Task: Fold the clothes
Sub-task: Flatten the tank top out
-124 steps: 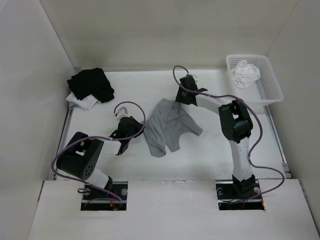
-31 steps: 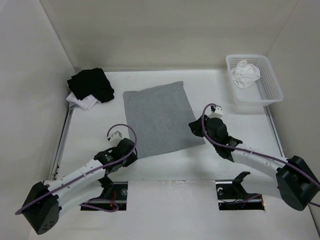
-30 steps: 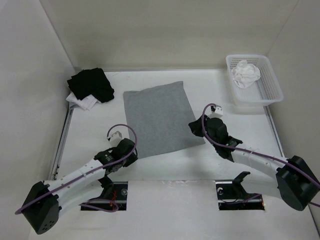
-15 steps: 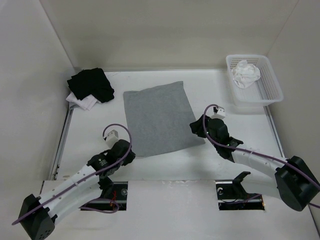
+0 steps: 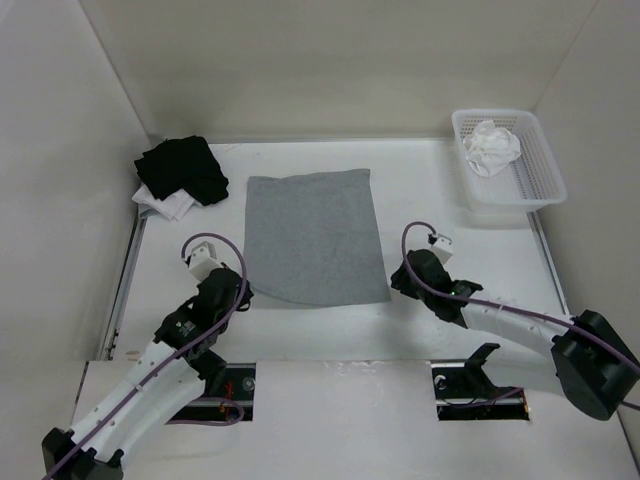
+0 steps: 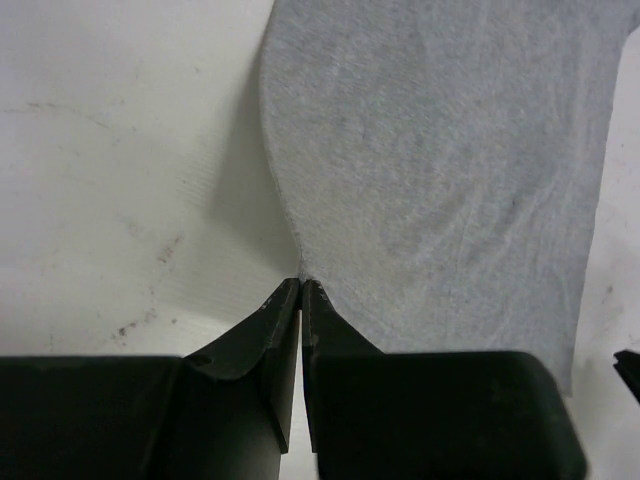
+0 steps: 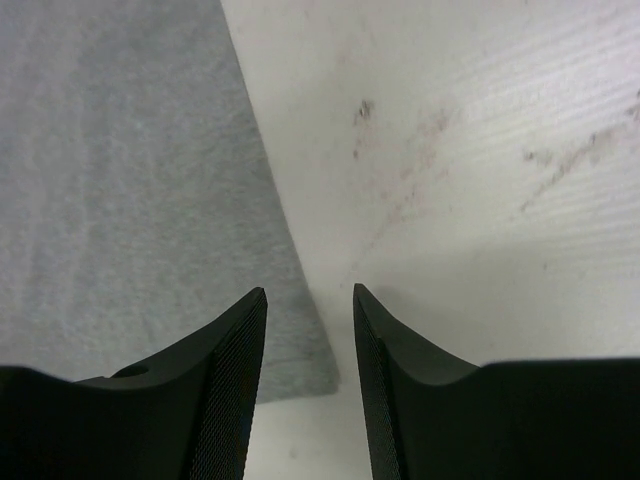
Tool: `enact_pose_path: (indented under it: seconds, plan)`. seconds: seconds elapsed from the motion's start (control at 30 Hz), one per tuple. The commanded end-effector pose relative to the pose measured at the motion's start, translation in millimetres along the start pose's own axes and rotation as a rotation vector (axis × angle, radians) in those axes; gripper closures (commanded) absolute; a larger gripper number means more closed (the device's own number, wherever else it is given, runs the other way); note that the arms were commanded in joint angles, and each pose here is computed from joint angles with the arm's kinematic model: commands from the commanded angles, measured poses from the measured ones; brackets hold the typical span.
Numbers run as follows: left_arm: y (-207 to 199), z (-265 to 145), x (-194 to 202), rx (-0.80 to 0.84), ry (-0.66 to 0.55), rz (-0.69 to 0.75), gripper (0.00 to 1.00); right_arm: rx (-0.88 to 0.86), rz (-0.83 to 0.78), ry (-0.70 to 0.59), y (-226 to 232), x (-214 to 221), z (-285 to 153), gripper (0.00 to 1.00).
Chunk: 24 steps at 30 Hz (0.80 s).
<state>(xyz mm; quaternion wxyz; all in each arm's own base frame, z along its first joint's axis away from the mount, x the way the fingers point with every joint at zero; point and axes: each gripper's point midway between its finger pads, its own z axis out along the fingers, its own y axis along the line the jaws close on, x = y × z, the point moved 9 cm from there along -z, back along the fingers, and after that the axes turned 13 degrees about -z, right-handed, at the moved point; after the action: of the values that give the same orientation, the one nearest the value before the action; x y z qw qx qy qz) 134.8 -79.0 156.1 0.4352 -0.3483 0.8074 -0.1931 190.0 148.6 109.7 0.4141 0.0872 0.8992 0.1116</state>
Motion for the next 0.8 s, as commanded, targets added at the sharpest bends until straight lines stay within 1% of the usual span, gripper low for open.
enact_pose_path:
  seconds: [0.0, 0.03, 0.07, 0.17, 0.3, 0.4, 0.47, 0.6, 0.7, 0.77]
  plan:
    - [-6, 4, -5, 0.071, -0.024, 0.026, 0.97, 0.105, -0.025, 0.052, -3, 9, -6, 0.57]
    - [-6, 5, -4, 0.085, -0.011, 0.02, 0.97, 0.117, -0.037, 0.062, -4, 9, -6, 0.57]
    - [-6, 7, 0, 0.103, 0.008, 0.013, 0.97, 0.127, -0.079, 0.103, 1, 14, -10, 0.59]
    - [-6, 9, 3, 0.127, 0.023, 0.007, 0.97, 0.121, -0.123, 0.154, 9, 22, -13, 0.58]
    - [-10, 9, 3, 0.171, 0.034, 0.008, 0.96, 0.077, -0.137, 0.189, 23, 29, -16, 0.58]
    - [-10, 11, 4, 0.177, 0.043, 0.019, 0.96, 0.089, -0.138, 0.207, 26, 32, -12, 0.58]
    - [-10, 12, 4, 0.188, 0.051, 0.015, 0.96, 0.104, -0.145, 0.22, 26, 35, -9, 0.63]
    - [-10, 12, 2, 0.19, 0.053, 0.007, 0.96, 0.106, -0.149, 0.233, 29, 37, -7, 0.67]
    - [-10, 12, 2, 0.196, 0.053, 0.004, 0.96, 0.111, -0.146, 0.236, 27, 39, -6, 0.75]
    - [-11, 12, 2, 0.198, 0.053, 0.003, 0.96, 0.115, -0.145, 0.239, 27, 41, -5, 0.83]
